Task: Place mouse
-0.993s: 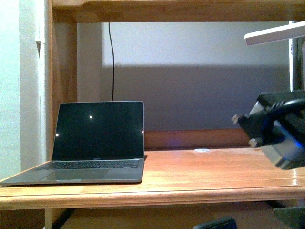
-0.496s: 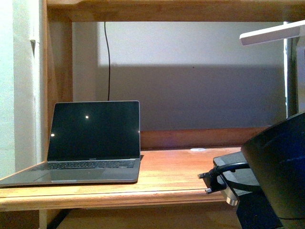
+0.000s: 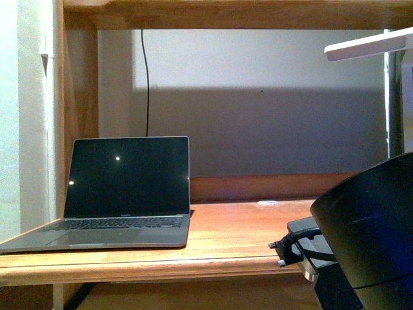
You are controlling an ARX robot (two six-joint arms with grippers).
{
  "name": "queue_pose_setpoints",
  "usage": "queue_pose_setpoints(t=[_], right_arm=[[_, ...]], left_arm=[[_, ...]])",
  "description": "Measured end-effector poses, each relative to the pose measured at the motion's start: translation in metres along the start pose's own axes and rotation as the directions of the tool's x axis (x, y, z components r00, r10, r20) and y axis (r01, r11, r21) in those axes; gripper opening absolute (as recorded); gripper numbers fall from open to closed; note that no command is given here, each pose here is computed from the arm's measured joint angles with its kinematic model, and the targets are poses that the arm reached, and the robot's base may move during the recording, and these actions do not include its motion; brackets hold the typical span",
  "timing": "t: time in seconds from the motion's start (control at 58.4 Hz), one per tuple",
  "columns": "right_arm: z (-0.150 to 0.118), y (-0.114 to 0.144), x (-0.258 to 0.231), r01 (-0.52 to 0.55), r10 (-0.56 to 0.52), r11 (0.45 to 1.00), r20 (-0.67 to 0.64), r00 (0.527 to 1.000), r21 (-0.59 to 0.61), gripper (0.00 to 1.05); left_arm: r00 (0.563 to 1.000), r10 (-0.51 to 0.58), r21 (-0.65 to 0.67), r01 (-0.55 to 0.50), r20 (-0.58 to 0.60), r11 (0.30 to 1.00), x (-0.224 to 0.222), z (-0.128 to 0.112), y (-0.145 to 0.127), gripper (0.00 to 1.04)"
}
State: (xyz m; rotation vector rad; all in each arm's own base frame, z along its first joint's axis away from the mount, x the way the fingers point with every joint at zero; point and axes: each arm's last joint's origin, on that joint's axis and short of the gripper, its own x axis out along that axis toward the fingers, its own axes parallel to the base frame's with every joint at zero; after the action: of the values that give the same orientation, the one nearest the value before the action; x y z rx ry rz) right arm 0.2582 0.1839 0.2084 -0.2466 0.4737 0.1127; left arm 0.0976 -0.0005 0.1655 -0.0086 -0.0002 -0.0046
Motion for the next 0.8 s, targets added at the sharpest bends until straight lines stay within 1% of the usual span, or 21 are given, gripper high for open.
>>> queue_pose_setpoints(t=[0.171,0.394,0.462,0.65,0.702,0.805], right_arm=[[-0.003,-0.008,0.012,0.027,-0.026,1.0,-0.06,0.998,0.014,0.97],[0.001,-0.016,0.019,-0.002,0.01,0.996,-0.093,0.996,0.086,0.97],[0.001,-0.017,0.02,-0.009,0.019,0.995,-0.094,0.995,0.097,0.89],[0.002,-0.021,0.021,-0.023,0.034,0.992,-0.084,0.996,0.124,0.62],[0.001,-0.022,0.02,-0.025,0.036,0.991,-0.081,0.996,0.13,0.58],[0.002,-0.028,0.016,-0.024,0.034,0.99,-0.073,0.997,0.141,0.56]], left_arm=[[1.0,0.0,0.0,0.0,0.0,1.0,0.0,0.0,0.0,0.97],[1.0,0.0,0.0,0.0,0.0,1.0,0.0,0.0,0.0,0.97],[1.0,0.0,0.0,0.0,0.0,1.0,0.0,0.0,0.0,0.97],[1.0,0.0,0.0,0.0,0.0,1.0,0.0,0.0,0.0,0.97],[1.0,0.0,0.0,0.0,0.0,1.0,0.0,0.0,0.0,0.97],[1.0,0.0,0.0,0.0,0.0,1.0,0.0,0.0,0.0,0.97]])
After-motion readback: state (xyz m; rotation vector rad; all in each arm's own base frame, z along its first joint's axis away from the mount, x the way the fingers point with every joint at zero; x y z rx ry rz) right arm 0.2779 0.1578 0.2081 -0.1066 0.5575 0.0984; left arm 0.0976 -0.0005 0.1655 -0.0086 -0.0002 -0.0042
